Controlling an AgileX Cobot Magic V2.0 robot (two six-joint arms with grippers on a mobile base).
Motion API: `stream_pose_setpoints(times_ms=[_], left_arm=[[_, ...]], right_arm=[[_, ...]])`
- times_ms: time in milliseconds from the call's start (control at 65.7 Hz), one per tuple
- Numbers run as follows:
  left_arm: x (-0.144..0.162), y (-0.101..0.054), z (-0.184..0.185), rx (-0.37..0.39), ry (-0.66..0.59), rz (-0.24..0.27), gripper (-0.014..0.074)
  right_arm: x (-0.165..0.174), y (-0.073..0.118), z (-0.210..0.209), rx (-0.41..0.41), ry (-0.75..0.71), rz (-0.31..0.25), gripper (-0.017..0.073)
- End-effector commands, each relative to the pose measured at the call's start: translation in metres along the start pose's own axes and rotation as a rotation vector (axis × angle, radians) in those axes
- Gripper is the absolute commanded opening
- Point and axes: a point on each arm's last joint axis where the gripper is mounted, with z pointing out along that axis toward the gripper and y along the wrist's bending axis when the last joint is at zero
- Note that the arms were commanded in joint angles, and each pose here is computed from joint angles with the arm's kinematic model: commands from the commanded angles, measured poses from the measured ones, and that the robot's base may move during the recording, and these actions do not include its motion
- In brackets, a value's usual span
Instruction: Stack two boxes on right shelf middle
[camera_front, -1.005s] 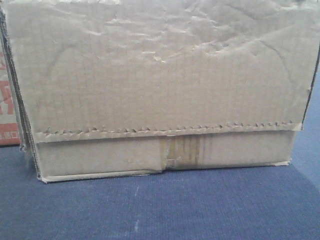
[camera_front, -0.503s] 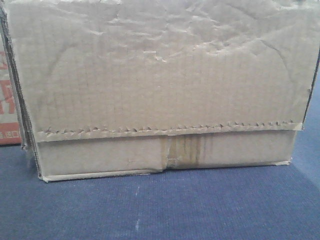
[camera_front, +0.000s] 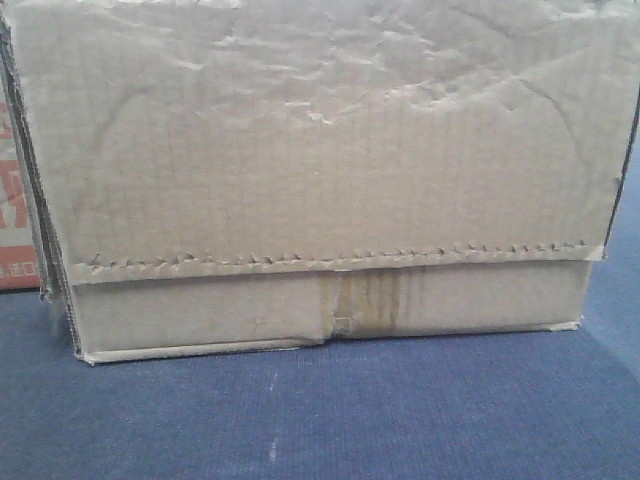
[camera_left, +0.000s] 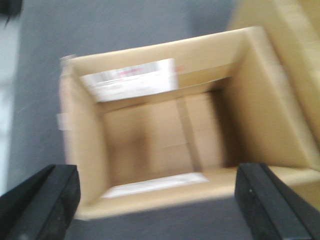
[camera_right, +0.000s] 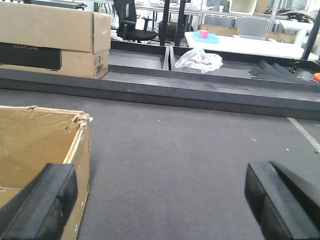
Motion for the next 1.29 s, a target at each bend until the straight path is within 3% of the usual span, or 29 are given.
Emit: stream_pose_setpoints(times_ms=[0,122,244,503,746,807,883,1066,1188,1279], left_arm=[[-0.013,0.018,0.009,-0.01,0.044,-0.015,0.0526],[-0.02,0.034,0.038,0.037,0.118,-0.005,0.0526],[-0.017,0.04,0.076,0.039,0.229,0.005,0.0526],[-0.012,0.044,0.139,0.052,0.342,0.004,0.0526],[-0.01,0.044,0.157,0.058,0.364,0.001,0.0517],[-0.01,0.044,0.157,0.058,0.364,0.001,0.0478],[-0.01,0.044,0.157,0.058,0.364,0.001,0.0347],[-0.01,0.044,0.157,0.059,0.367,0.001,-0.0113],[-0.01,0.044,0.152,0.058,0.368,-0.003,-0.0111],[-0.013,0.045,0.14,0.037,0.341,-0.037,-0.0111]], right_arm=[[-0.003,0.001,0.0,-0.006,-0.013,-0.009,0.057],[-0.002,0.002,0.0,-0.01,-0.008,-0.01,0.057],[-0.002,0.002,0.0,-0.01,-0.008,-0.01,0.057],[-0.002,0.002,0.0,-0.01,-0.008,-0.01,0.057],[-0.002,0.002,0.0,-0.01,-0.006,-0.01,0.057],[-0.002,0.002,0.0,-0.01,-0.006,-0.01,0.057],[-0.002,0.002,0.0,-0.01,-0.006,-0.01,0.057],[-0.002,0.002,0.0,-0.011,0.0,-0.01,0.057],[-0.002,0.002,0.0,-0.011,0.0,-0.01,0.057],[-0.002,0.002,0.0,-0.011,0.002,-0.01,0.057]])
